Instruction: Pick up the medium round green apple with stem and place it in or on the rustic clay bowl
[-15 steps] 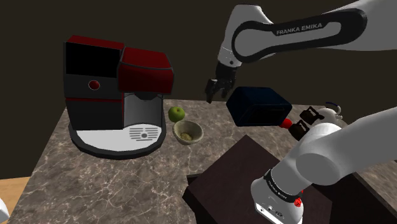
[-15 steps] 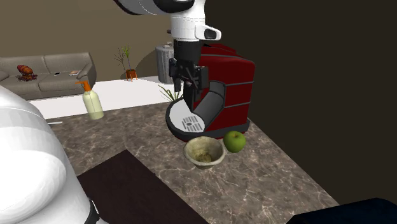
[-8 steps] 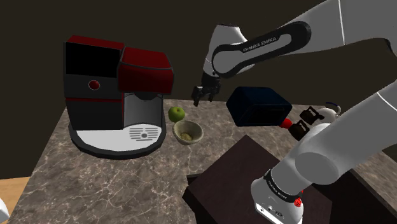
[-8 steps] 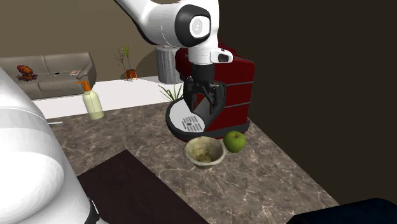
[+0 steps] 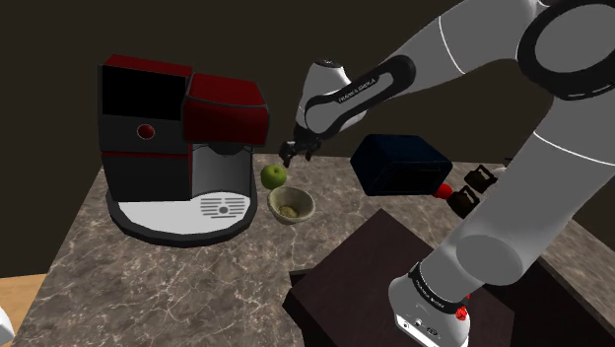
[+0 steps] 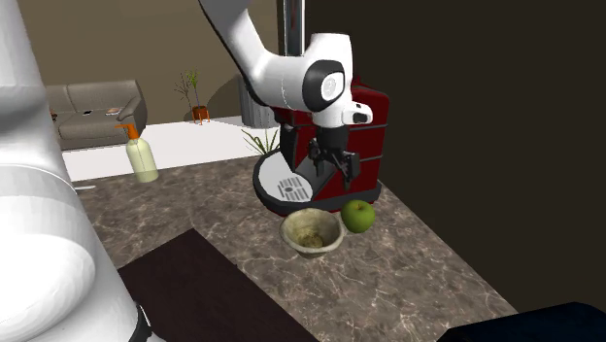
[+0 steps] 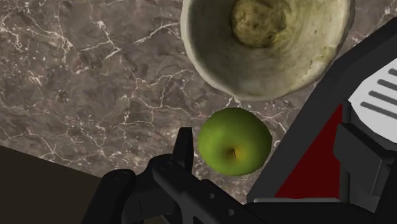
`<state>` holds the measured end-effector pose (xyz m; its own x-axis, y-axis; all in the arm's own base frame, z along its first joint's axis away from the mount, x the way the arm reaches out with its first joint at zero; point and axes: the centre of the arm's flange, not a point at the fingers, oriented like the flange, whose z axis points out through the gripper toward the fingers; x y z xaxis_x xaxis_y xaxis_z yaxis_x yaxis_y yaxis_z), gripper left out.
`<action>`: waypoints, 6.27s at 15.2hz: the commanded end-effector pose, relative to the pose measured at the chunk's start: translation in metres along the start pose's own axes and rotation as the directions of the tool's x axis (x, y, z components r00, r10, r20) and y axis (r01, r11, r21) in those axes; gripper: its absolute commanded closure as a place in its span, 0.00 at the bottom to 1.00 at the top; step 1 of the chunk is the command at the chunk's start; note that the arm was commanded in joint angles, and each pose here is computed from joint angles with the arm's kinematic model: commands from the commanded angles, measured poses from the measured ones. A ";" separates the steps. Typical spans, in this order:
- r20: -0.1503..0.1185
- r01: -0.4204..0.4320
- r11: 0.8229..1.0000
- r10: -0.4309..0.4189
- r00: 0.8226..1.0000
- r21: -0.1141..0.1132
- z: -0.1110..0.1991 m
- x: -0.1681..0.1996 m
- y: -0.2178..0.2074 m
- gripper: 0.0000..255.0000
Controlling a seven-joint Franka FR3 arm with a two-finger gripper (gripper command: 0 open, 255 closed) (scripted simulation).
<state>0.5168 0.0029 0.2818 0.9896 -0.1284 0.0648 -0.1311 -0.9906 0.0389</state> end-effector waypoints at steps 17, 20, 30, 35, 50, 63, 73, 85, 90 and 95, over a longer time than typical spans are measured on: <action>-0.078 -0.027 0.999 0.026 0.997 -0.023 0.123 0.088 0.000 0.00; -0.078 -0.027 0.999 0.026 0.997 -0.023 0.123 0.088 0.000 0.00; -0.078 -0.027 0.999 0.026 0.997 -0.023 0.123 0.088 0.000 1.00; -0.078 -0.027 0.999 0.026 0.997 -0.023 0.118 0.088 0.000 1.00; -0.078 -0.027 0.999 0.026 0.997 -0.023 0.039 0.093 0.003 1.00; -0.078 -0.027 0.999 0.026 0.997 -0.023 -0.029 0.098 0.006 1.00; -0.078 -0.027 0.999 0.026 0.997 -0.023 -0.078 0.027 -0.005 1.00; -0.078 -0.027 0.999 0.026 0.997 -0.023 -0.100 -0.076 -0.023 1.00; -0.078 -0.027 0.999 0.026 0.997 -0.023 -0.073 -0.078 -0.024 1.00; -0.078 -0.027 0.999 0.026 0.997 -0.023 -0.047 -0.080 -0.025 1.00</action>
<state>0.4394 0.0396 0.3281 0.9784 -0.1497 0.1422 -0.1595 -0.9854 0.0601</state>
